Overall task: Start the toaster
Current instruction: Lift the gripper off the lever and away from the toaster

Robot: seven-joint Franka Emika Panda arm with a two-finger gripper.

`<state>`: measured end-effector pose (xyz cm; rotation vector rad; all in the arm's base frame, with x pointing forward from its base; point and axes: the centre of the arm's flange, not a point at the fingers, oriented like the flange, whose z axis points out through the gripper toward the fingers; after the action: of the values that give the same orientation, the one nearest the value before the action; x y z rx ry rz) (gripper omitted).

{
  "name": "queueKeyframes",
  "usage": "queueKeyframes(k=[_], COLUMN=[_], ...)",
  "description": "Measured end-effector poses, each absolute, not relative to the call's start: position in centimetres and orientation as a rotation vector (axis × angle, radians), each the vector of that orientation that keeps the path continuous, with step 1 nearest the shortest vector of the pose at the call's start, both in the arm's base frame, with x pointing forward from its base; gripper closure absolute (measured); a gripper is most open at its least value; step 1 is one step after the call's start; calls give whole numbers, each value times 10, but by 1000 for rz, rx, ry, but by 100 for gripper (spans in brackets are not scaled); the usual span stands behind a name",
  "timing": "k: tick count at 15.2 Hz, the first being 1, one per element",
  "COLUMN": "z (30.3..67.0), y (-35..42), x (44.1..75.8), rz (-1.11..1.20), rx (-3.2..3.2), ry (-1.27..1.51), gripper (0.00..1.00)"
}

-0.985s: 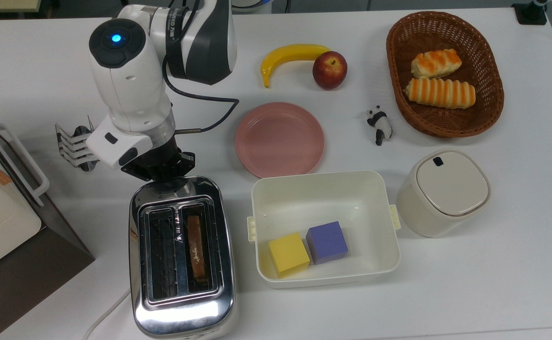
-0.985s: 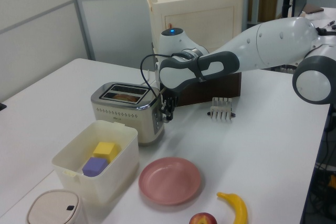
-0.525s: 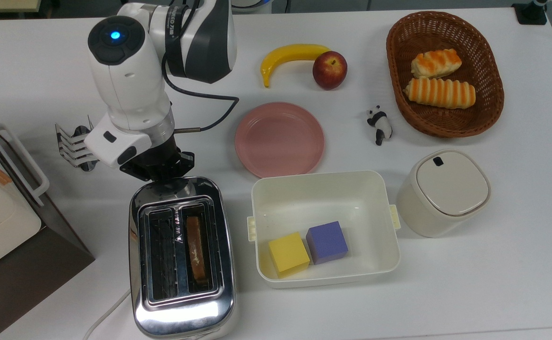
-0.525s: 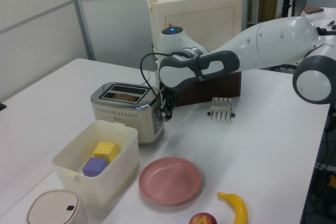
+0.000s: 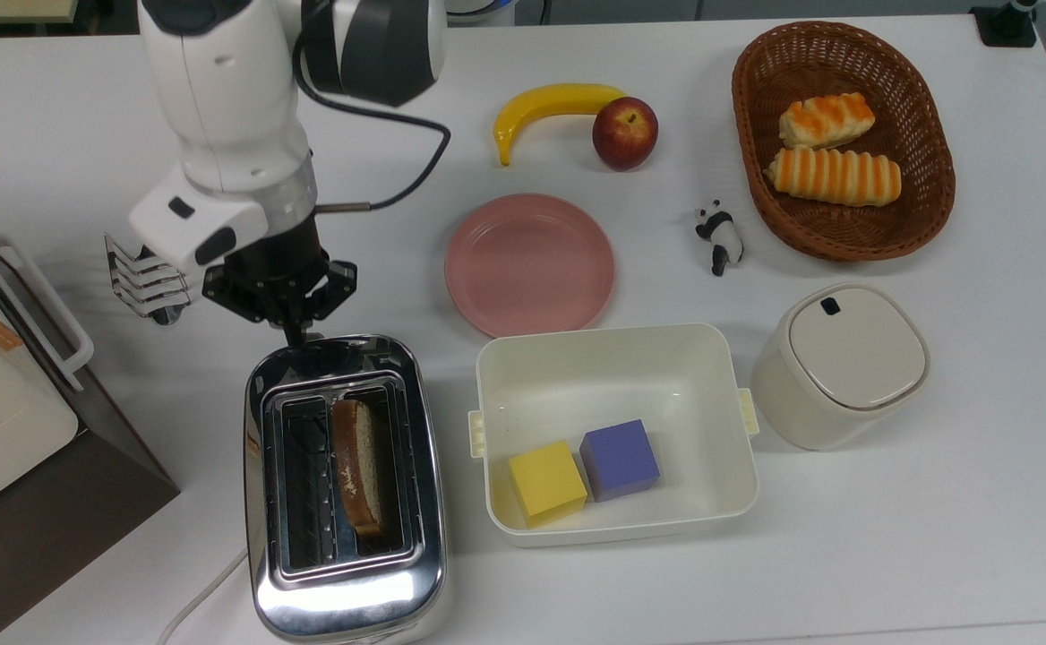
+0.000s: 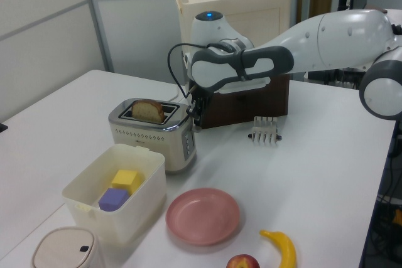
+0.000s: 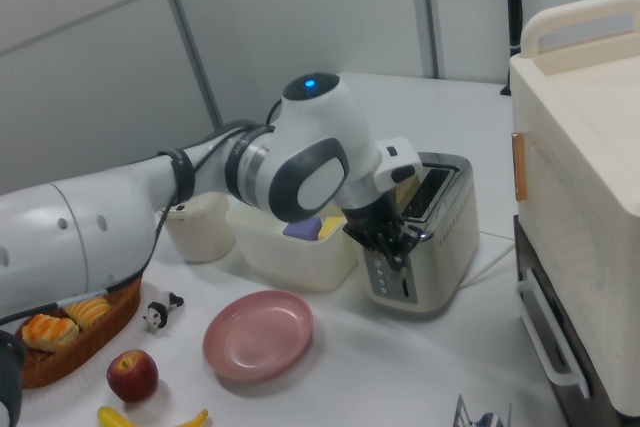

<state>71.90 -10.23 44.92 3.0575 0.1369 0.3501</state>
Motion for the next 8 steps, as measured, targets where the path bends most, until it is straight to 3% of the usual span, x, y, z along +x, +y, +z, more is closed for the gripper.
queueKeyframes(k=[8], z=[515], y=[-86], x=[687], rz=[252], rx=[3080], ry=[158], gripper=[99])
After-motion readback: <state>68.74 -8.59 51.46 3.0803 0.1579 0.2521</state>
